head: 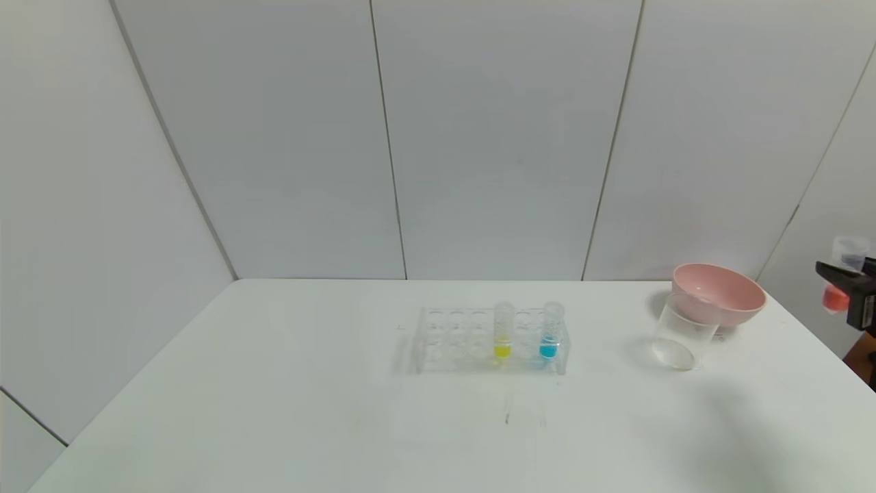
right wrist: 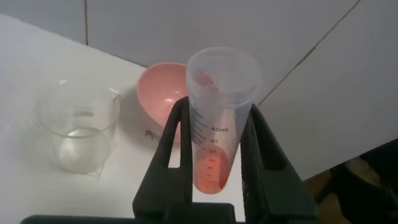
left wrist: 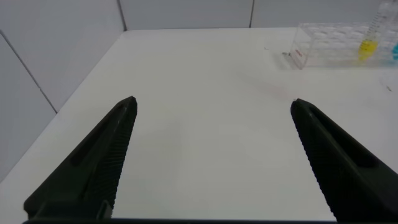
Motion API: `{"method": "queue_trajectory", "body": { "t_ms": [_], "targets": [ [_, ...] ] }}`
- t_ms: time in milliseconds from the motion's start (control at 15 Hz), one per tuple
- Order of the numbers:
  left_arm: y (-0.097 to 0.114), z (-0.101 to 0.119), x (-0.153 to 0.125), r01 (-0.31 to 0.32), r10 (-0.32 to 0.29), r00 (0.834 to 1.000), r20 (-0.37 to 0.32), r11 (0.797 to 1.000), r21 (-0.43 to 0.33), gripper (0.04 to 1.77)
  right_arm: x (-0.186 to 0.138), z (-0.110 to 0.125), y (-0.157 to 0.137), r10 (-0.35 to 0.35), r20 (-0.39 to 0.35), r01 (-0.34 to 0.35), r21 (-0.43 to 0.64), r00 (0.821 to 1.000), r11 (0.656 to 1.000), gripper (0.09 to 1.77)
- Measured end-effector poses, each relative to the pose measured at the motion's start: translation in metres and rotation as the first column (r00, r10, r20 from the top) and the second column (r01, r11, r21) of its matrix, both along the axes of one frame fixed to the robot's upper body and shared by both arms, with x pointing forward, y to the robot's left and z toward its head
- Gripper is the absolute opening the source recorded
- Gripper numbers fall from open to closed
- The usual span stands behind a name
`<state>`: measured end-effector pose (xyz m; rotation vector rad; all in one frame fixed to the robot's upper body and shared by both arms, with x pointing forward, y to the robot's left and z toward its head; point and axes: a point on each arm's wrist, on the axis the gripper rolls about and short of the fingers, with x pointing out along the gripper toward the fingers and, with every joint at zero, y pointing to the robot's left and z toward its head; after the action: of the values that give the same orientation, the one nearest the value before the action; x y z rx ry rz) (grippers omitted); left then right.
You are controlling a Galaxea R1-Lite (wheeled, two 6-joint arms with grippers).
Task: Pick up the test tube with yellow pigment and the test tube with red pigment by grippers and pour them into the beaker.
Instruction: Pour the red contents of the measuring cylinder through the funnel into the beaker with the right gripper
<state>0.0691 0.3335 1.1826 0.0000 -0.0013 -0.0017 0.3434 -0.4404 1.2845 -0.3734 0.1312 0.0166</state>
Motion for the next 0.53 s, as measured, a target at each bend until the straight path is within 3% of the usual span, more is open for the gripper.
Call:
{"method": "queue_trajectory", "body": {
  "t_ms": [267, 533],
  "targets": [
    [0.0, 0.0, 0.0, 0.0, 0.0, 1.0, 0.0, 1.0, 0.0, 1.76, 0.011, -0.016, 0.001, 0.055, -0.041, -0.062, -0.212, 0.998, 0.975, 0.5],
    [0.0, 0.0, 0.0, 0.0, 0.0, 1.0, 0.0, 1.0, 0.0, 1.76, 0.027, -0.021, 0.021, 0.136, -0.054, -0.146, -0.293, 0.989, 0.945, 0.5]
  ]
}}
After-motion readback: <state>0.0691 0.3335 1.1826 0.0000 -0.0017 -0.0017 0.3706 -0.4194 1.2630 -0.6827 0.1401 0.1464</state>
